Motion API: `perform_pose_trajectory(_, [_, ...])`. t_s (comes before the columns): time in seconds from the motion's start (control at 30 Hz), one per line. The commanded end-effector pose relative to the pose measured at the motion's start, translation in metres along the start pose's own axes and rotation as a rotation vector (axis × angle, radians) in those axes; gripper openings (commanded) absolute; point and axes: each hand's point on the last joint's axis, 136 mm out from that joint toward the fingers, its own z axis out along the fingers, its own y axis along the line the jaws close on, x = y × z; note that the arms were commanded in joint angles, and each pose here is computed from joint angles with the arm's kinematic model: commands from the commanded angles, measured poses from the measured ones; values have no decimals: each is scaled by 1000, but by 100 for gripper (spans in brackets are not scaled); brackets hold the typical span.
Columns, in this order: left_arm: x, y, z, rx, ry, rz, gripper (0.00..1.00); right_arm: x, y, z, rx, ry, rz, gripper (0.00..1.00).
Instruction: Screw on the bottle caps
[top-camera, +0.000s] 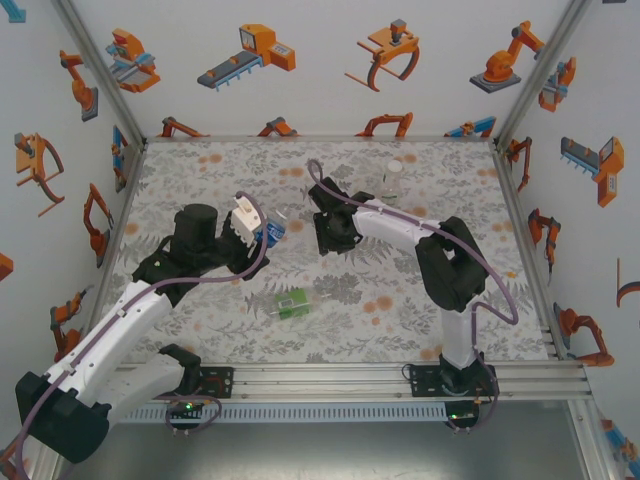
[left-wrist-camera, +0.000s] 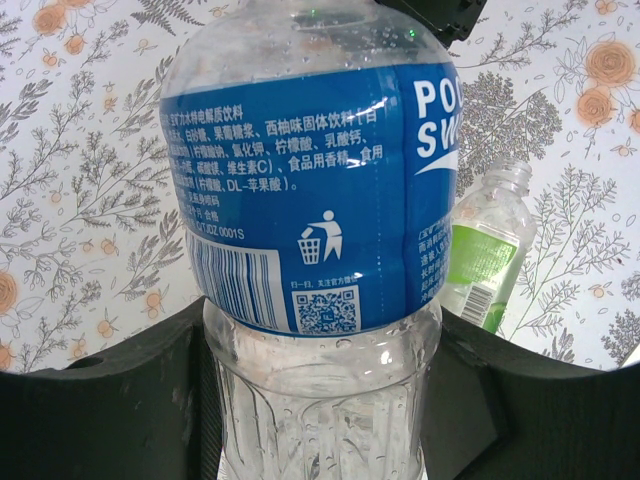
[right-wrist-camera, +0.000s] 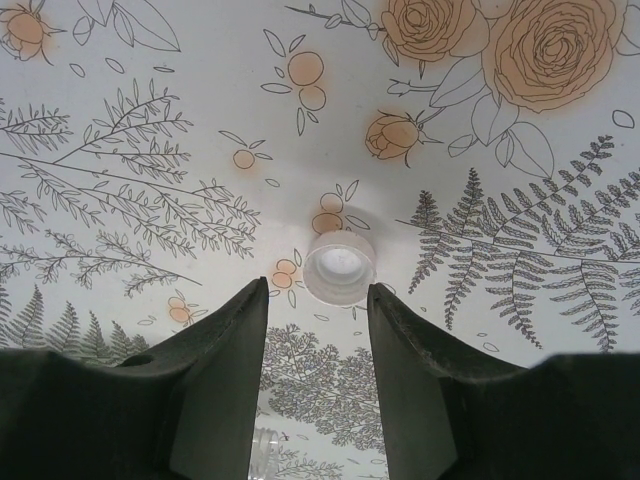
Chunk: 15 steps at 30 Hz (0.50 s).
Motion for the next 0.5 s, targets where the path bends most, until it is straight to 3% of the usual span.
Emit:
perform_pose_trajectory(0.0, [-13, 1, -5, 7, -30, 24, 0, 8, -5, 8, 22, 34, -7, 44])
perform_pose_trajectory(0.47, [-13, 1, -3, 10, -25, 23, 0, 12, -5, 15, 20, 49, -7, 44])
